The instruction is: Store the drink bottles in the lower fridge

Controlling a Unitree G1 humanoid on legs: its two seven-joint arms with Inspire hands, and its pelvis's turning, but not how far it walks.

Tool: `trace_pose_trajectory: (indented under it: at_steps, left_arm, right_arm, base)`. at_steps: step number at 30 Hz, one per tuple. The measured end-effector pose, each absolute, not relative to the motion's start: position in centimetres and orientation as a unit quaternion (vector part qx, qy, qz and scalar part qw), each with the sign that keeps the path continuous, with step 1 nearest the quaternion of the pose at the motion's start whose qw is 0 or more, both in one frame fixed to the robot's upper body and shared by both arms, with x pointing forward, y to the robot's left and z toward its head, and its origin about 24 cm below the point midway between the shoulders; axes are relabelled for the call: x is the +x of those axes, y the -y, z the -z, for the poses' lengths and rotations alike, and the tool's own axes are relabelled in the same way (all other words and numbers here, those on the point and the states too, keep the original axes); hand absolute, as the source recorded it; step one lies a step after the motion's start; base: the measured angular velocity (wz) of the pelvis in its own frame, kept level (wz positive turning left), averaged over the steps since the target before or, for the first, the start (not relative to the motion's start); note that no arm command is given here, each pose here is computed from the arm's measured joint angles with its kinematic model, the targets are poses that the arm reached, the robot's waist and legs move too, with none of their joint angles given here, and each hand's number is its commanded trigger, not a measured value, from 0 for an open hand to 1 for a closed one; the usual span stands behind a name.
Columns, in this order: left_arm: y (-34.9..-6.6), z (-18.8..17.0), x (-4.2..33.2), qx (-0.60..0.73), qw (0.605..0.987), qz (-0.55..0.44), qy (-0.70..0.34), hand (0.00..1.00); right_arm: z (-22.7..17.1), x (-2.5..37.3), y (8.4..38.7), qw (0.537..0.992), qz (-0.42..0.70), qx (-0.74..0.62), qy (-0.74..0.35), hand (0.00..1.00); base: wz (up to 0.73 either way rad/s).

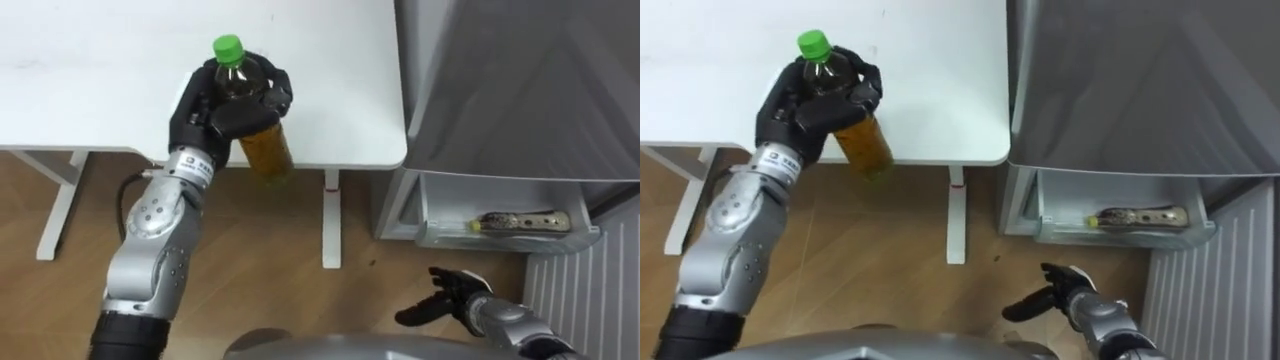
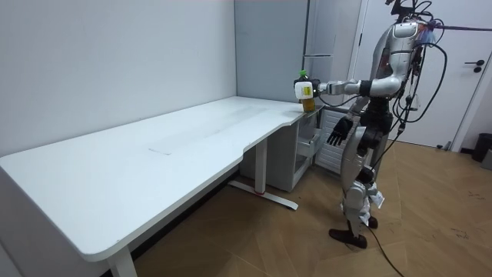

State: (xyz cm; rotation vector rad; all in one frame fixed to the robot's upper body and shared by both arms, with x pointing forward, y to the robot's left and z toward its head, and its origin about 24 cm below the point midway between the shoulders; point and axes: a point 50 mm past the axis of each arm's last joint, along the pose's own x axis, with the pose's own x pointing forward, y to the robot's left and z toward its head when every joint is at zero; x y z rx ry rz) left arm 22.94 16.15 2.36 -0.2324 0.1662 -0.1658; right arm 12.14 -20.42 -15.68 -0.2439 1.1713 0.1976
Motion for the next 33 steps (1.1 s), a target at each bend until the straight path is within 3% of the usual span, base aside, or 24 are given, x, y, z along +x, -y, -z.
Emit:
trace_pose_trajectory:
  at_steps: [16, 33]
  left_arm:
    - [-14.4, -1.0, 21.2, -0.126, 0.972, 0.164, -0.114, 1.00]
    - [-13.5, 0.2, 20.1, -0.120, 0.961, 0.205, -0.143, 1.00]
  right_arm:
    - [12.7, 17.1, 16.7, 0.876, -0.192, -0.096, -0.432, 0.00]
    - [8.7, 18.4, 11.8, 0.865, -0.368, -0.103, -0.325, 0.00]
  base:
    - [0.05]
    - [-0.01]
